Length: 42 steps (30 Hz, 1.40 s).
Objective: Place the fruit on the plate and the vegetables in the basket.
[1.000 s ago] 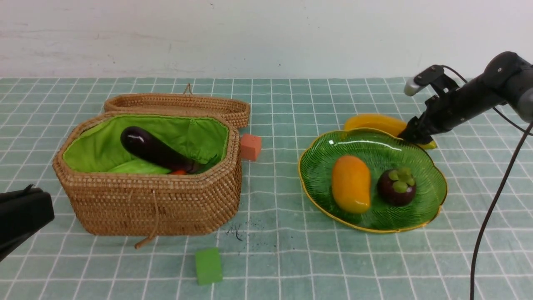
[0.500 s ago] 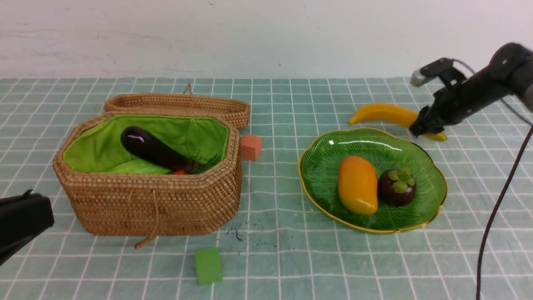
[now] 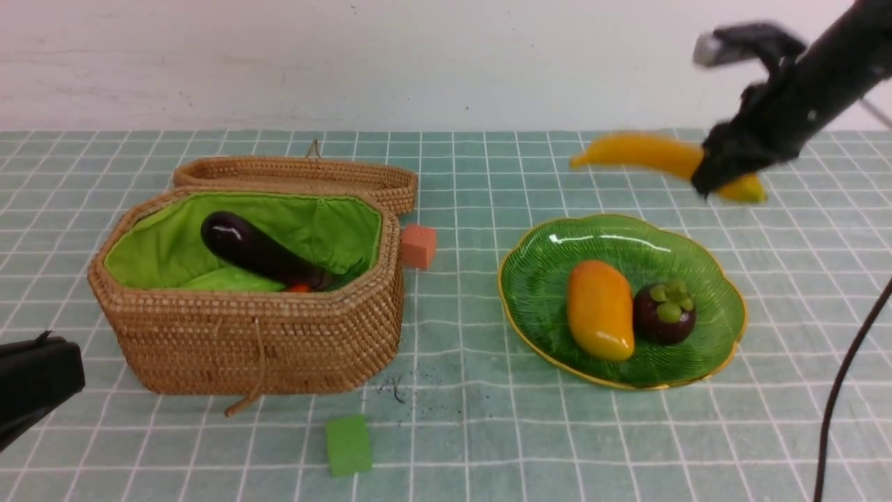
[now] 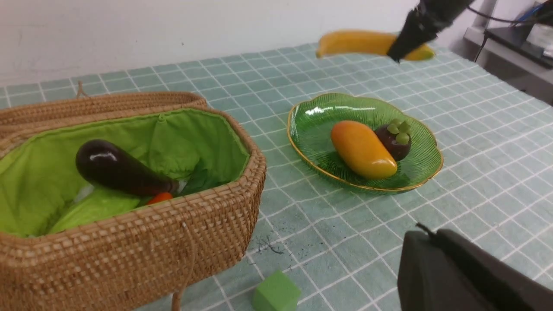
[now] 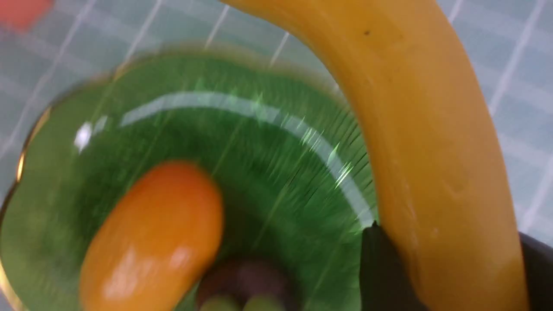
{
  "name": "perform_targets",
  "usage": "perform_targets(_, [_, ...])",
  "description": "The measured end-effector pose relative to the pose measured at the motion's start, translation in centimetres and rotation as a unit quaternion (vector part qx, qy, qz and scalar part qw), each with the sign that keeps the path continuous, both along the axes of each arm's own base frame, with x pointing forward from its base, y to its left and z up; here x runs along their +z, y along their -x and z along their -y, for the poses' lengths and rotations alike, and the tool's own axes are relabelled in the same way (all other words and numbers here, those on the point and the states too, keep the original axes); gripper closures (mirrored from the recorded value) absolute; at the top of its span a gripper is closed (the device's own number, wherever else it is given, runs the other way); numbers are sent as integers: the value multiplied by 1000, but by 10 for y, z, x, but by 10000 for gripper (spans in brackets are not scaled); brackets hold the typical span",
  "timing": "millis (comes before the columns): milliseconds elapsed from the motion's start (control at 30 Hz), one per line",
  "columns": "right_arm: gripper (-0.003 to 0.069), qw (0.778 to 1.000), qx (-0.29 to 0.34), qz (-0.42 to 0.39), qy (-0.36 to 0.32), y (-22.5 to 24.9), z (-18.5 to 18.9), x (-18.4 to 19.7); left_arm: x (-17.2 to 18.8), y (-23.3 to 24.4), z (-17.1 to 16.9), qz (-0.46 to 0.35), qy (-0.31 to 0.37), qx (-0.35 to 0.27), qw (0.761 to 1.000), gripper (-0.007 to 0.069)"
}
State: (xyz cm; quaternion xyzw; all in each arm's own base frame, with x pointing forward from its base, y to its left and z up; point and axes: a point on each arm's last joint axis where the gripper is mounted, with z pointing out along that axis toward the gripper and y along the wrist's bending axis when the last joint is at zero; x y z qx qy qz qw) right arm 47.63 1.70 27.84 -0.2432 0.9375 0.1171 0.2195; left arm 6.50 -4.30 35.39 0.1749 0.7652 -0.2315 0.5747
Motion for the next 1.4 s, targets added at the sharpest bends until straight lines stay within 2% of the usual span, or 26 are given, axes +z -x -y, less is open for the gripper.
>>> perform_targets(67, [351, 998, 27, -50, -5, 14, -11, -30, -1, 0, 0, -2, -2, 1, 1000, 618])
perform_targets(200, [351, 998, 30, -48, -4, 16, -21, -54, -1, 0, 0, -3, -3, 1, 1000, 618])
perform_targets(333, [337, 999, 20, -26, -4, 11, -25, -61, -2, 0, -1, -9, -9, 4, 1000, 618])
perform_targets(400, [289, 1000, 17, -17, -1, 9, -25, -62, -4, 0, -2, -15, -14, 7, 1000, 618])
perform_targets(433, [221, 1000, 15, -14, 2, 8, -25, -62, -4, 0, -2, -19, -17, 8, 1000, 618])
perform_targets(467, [210, 1000, 14, -13, 3, 8, -24, -62, -5, 0, -2, -19, -17, 8, 1000, 618])
perform_targets(500, [133, 1000, 10, -16, 6, 9, -24, -62, -6, 0, -2, -24, -21, 10, 999, 618])
perform_targets(533, [122, 1000, 9, -17, 6, 9, -24, -62, -6, 0, -3, -24, -22, 10, 999, 618])
perform_targets(567, [45, 1000, 1, -26, 5, 11, -23, -60, -6, 0, -3, -27, -24, 11, 999, 618])
perform_targets(633, [-6, 999, -17, -47, 4, 19, -22, -47, -7, 0, -3, -31, -22, 11, 999, 618])
perform_targets(667, [-8, 998, -22, -53, 3, 23, -22, -39, -7, 0, -3, -32, -20, 12, 999, 618])
perform_targets(800, [54, 998, -36, -57, -3, 45, -22, 1, -6, 0, -3, -30, -17, 12, 999, 618])
perform_targets(833, [138, 998, -42, -38, -8, 63, -21, 29, -5, 1, -3, -23, -14, 11, 1000, 618])
perform_targets(867, [183, 998, -46, -29, -10, 72, -21, 41, -6, 2, -4, -16, -10, 10, 1000, 618])
perform_targets(900, [195, 998, -47, -27, -11, 75, -21, 44, -6, 2, -4, -14, -8, 9, 1000, 618])
perform_targets(933, [279, 998, -55, -9, -17, 97, -21, 67, -10, 5, -7, -2, 0, 6, 1000, 618])
perform_targets(967, [304, 998, -56, -5, -18, 103, -20, 72, -12, 6, -7, 1, 2, 4, 1000, 618])
perform_targets(1000, [364, 998, -59, 3, -20, 118, -20, 82, -17, 10, -10, 10, 11, 1, 1000, 618])
perform_targets(1033, [471, 998, -65, 8, -23, 150, -19, 94, -28, 16, -14, 28, 29, -5, 999, 618])
perform_targets(1067, [481, 997, -66, 9, -24, 154, -19, 95, -30, 16, -15, 28, 29, -5, 999, 618])
perform_targets(1100, [539, 997, -70, 22, -28, 185, -18, 107, -40, 21, -18, 38, 45, -9, 998, 618])
perform_targets(1167, [599, 996, -79, 31, -31, 222, -17, 113, -54, 25, -21, 48, 71, -14, 996, 618])
perform_targets(1200, [603, 996, -80, 25, -30, 226, -17, 110, -55, 26, -22, 52, 79, -15, 995, 618])
perform_targets(1267, [637, 994, -98, 45, -32, 285, -14, 111, -73, 29, -22, 50, 102, -18, 993, 616])
perform_targets(1400, [640, 987, -138, 69, -36, 358, -8, 89, -94, 27, -20, 29, 102, -16, 994, 610])
